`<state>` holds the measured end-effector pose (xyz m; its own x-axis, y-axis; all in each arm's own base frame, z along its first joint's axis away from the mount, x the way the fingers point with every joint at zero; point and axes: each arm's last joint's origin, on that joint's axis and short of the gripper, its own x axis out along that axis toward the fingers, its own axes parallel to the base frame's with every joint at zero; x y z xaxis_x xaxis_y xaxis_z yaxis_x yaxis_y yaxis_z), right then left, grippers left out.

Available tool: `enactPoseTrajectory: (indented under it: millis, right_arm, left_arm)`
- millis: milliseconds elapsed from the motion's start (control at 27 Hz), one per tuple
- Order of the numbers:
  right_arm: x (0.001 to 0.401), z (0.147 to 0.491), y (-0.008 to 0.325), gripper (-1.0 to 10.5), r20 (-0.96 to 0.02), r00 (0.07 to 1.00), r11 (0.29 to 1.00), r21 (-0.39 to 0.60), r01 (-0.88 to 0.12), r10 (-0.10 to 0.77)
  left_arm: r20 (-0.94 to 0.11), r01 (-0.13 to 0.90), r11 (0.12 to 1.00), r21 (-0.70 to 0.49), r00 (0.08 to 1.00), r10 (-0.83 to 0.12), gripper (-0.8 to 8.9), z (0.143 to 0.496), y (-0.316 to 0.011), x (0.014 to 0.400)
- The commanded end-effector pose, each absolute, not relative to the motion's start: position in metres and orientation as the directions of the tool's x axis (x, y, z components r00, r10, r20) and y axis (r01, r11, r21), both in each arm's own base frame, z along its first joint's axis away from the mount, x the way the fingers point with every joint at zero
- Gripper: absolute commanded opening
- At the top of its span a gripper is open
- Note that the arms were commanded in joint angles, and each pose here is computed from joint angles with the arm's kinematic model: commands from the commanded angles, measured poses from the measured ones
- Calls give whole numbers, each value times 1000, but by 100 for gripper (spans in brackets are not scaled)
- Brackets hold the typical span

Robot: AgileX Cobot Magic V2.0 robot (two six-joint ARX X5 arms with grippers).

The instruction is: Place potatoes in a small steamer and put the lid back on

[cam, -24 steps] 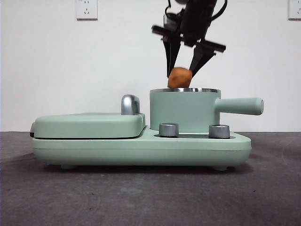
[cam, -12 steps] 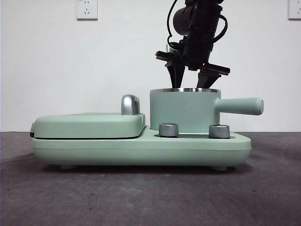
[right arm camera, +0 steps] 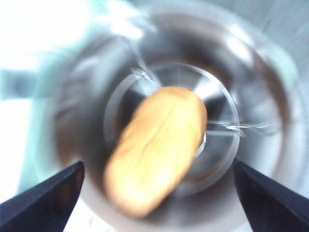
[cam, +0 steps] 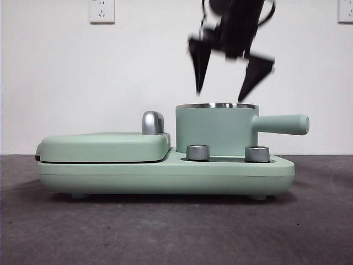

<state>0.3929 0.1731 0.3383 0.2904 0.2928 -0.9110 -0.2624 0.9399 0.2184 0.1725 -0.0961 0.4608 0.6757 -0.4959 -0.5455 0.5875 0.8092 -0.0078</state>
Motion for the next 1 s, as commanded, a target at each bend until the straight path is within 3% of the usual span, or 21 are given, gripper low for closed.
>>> enactPoseTrajectory:
  millis: [37, 222, 370, 519, 778, 1000]
  right_arm:
    - [358, 389, 160, 488, -880, 349, 925, 212, -317, 321]
    - [273, 469, 135, 487, -758, 533, 901, 164, -402, 376]
    - [195, 491, 114, 487, -704, 580, 879, 132, -459, 409]
    - [136, 468, 93, 487, -724, 570, 870, 85, -485, 389]
    - [83, 417, 68, 487, -634, 601, 852, 194, -486, 487]
    - [52, 372, 43, 487, -581, 628, 851, 271, -450, 518]
  left_arm:
    - [-520, 601, 799, -14, 678, -520, 18, 462, -108, 187]
    - [-536, 624, 781, -17, 654, -534, 18, 443, -139, 226]
    - [-489, 665, 747, -9, 648, -584, 18, 432, -171, 249]
    - [-456, 692, 721, -24, 635, -624, 17, 417, -202, 267]
    - [-476, 711, 703, -29, 608, -635, 17, 390, -234, 290]
    - [-495, 701, 713, -10, 616, -613, 17, 374, -259, 312]
